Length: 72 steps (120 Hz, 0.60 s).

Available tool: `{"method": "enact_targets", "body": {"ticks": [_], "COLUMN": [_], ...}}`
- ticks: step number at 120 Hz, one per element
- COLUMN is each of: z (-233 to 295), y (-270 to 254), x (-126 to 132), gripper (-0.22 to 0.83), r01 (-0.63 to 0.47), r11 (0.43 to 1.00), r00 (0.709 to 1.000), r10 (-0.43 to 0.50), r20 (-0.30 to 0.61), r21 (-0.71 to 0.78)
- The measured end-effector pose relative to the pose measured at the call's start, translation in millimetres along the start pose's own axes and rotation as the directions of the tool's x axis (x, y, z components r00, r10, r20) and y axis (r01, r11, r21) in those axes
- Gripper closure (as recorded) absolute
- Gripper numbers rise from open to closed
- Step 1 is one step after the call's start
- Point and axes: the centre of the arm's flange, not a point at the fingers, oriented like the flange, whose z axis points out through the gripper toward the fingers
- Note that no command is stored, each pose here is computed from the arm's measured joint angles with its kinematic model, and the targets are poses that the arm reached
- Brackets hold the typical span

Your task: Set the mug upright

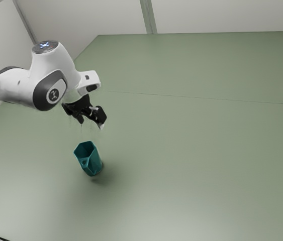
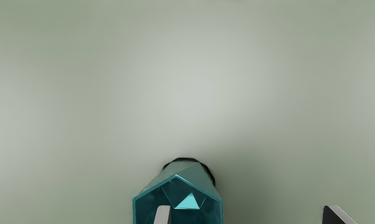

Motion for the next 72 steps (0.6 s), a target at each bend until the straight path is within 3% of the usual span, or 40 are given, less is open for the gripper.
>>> {"method": "enact_targets", "body": {"ticks": [25,72], "z": [-53.2,-134.1], "y": [6.8,1.5], "x": [47.7,75.9], "gripper": [0.04,0.02], "r01": [0.01,0.022], "r11": [1.0,1.0], "r00": [0.997,0.99], "r10": [-0.009,-0.021], "r20": [0.081,0.142], "r21": [-0.013,-0.011]}}
